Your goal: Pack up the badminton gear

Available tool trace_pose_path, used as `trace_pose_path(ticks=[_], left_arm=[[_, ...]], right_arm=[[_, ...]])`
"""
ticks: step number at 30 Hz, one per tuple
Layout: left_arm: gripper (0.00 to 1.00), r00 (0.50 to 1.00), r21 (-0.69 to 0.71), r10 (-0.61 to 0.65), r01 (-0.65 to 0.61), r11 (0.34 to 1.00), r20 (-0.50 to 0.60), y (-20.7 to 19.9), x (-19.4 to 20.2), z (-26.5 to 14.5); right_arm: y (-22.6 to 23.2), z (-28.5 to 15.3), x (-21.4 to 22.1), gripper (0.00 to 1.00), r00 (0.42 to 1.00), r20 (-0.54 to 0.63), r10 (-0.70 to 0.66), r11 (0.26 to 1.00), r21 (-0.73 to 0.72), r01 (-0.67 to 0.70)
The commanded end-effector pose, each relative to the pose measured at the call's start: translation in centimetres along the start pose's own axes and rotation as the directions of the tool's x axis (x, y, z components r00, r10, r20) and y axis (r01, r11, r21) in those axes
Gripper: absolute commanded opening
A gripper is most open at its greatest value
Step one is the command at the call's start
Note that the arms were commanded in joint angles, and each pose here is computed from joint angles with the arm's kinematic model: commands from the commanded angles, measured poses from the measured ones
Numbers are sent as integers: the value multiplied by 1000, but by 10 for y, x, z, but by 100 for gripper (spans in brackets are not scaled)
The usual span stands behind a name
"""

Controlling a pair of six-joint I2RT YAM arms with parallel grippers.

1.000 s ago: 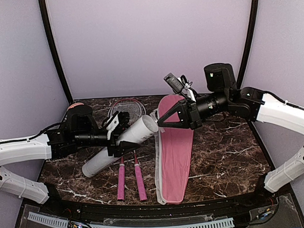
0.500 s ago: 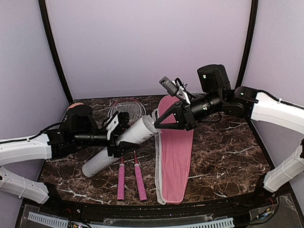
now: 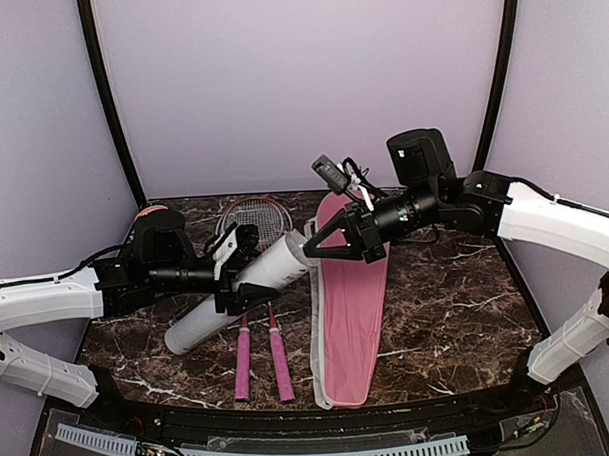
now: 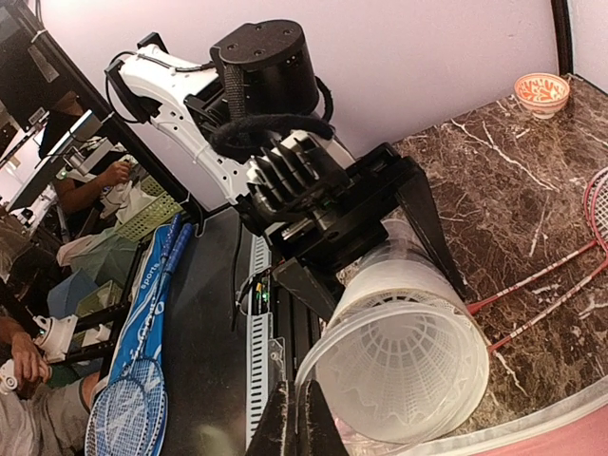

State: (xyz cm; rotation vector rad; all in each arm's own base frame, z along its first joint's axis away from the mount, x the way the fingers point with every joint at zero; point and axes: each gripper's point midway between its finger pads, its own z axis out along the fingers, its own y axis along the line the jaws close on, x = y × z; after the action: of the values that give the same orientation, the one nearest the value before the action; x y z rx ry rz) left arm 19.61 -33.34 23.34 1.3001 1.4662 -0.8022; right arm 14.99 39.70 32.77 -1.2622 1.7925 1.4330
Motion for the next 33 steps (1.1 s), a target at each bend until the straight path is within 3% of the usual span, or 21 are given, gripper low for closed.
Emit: trace_pose_path(ticks=[1,33], left_arm=[[43,998,88,-52,54,995,-30,-17,18,4],[43,998,187,-40,32,982,42,-36,4,-5]], right_arm=[[-1,6,-6,0,1000,2,-30,999,16,30],[-4,25,-4,0,1000,4,-11,998,-56,11]])
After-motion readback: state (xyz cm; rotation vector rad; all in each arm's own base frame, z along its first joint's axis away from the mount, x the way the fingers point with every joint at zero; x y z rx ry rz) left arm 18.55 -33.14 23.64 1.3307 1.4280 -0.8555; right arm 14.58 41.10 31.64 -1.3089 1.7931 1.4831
